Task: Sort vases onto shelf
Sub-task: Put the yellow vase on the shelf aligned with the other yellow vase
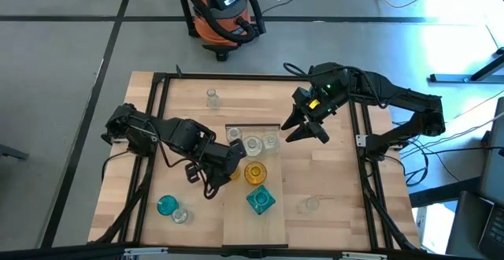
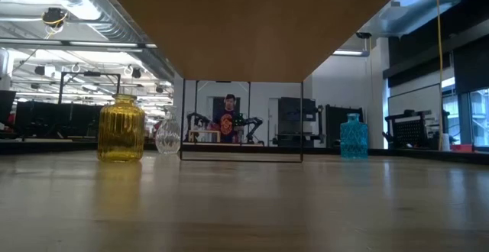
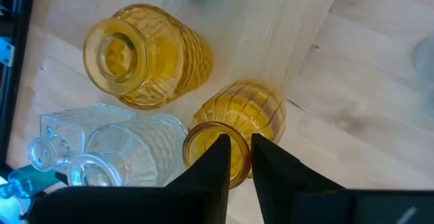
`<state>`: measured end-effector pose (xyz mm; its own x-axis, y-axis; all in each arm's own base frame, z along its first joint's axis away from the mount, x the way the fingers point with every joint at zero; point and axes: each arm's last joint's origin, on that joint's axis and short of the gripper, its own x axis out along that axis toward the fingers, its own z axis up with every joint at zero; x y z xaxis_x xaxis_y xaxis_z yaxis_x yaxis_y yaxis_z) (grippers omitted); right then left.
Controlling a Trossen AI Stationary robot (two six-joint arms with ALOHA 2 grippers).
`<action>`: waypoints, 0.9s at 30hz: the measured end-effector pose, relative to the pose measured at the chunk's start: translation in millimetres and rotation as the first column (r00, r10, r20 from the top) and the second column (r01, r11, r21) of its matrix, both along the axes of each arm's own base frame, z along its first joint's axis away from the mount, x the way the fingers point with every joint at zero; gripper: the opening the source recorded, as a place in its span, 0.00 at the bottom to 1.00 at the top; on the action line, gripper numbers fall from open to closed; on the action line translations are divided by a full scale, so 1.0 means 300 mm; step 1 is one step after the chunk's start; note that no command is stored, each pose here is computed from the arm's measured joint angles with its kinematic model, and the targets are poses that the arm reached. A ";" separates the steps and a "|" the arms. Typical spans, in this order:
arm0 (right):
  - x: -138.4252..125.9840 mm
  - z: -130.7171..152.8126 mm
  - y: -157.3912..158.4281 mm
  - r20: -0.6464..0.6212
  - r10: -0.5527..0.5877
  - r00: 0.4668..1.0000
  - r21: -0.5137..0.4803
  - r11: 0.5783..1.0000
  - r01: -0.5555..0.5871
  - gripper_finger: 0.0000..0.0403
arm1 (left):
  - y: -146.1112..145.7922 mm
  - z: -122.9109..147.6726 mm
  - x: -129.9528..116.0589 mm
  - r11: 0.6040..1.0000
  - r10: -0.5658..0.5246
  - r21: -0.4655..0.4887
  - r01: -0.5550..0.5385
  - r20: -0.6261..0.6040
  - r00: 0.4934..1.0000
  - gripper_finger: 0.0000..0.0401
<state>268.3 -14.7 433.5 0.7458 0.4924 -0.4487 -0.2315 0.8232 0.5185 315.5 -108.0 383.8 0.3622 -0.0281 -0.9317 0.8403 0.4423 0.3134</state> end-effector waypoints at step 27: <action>0.001 -0.005 0.057 -0.019 0.041 0.999 -0.011 0.999 -0.041 0.51 | -0.006 0.006 0.013 1.000 -0.002 -0.018 0.003 0.043 0.999 0.13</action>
